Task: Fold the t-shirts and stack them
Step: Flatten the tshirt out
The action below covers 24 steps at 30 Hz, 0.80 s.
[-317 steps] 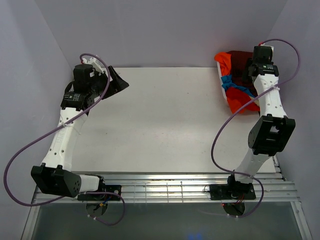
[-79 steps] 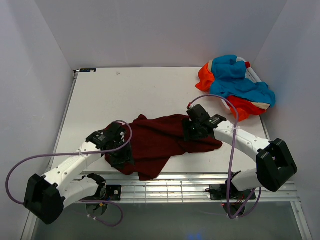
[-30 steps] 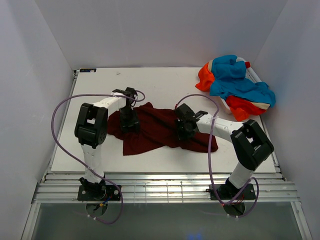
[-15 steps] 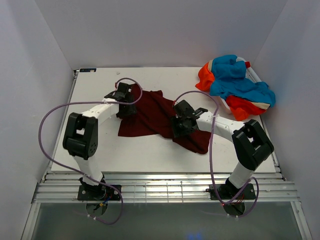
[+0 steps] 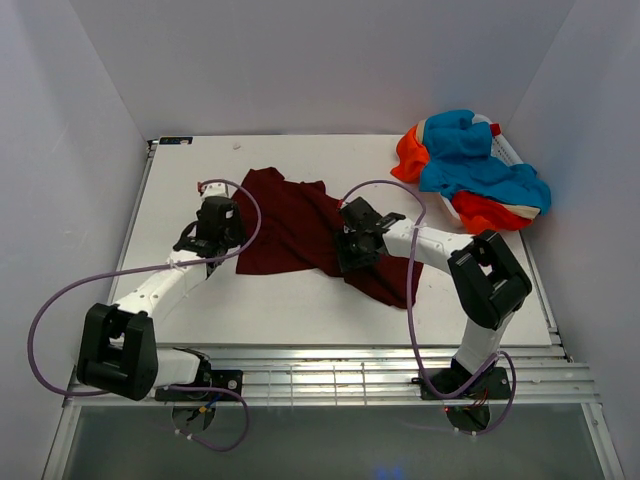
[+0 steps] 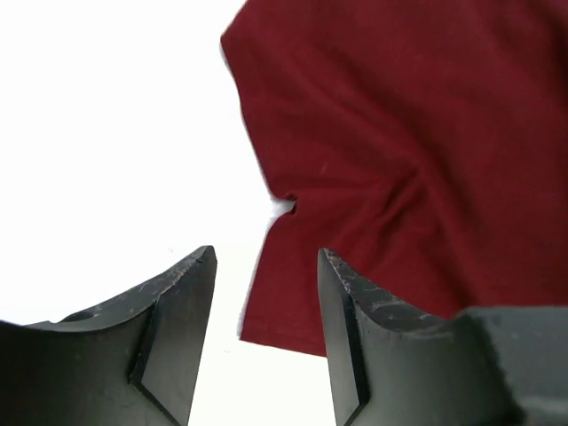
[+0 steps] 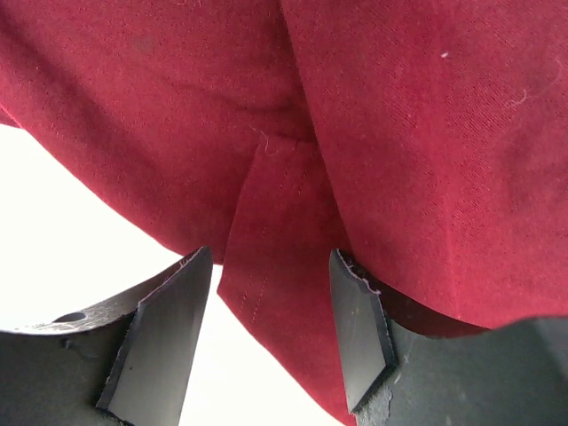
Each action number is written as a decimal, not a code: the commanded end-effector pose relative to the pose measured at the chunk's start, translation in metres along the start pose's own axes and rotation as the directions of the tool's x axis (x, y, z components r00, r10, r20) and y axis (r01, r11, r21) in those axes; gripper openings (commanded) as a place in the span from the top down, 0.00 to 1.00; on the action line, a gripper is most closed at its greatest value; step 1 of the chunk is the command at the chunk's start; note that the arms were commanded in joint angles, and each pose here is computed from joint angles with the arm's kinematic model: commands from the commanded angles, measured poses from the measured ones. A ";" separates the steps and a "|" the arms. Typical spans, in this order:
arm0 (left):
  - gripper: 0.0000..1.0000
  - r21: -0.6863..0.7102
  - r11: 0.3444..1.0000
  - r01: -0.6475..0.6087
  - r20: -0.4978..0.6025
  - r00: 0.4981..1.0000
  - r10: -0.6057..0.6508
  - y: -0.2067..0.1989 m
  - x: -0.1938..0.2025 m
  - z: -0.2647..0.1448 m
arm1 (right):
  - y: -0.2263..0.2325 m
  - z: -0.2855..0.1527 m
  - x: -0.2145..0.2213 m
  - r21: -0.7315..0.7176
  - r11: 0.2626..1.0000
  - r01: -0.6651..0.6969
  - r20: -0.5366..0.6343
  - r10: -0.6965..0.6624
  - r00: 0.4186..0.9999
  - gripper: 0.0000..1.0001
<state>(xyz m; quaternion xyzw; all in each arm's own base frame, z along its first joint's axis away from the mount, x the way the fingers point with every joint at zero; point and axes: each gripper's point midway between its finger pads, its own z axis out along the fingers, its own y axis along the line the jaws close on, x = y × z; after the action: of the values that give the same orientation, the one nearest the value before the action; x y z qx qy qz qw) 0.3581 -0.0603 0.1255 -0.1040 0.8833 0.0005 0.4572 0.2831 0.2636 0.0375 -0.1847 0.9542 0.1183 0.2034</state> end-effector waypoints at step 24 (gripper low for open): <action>0.55 0.013 0.995 -0.099 -0.340 0.935 0.098 0.007 0.098 0.020 | 0.007 -0.001 -0.039 0.007 0.998 0.069 0.078 -0.069 0.995 0.45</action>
<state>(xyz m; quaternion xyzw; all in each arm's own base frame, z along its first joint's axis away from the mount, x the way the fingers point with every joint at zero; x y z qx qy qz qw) 0.3210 -0.0631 0.0259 -0.0572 0.9529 0.0276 0.2964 0.3041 0.2757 0.0437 -0.2079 0.9442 0.1162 0.2275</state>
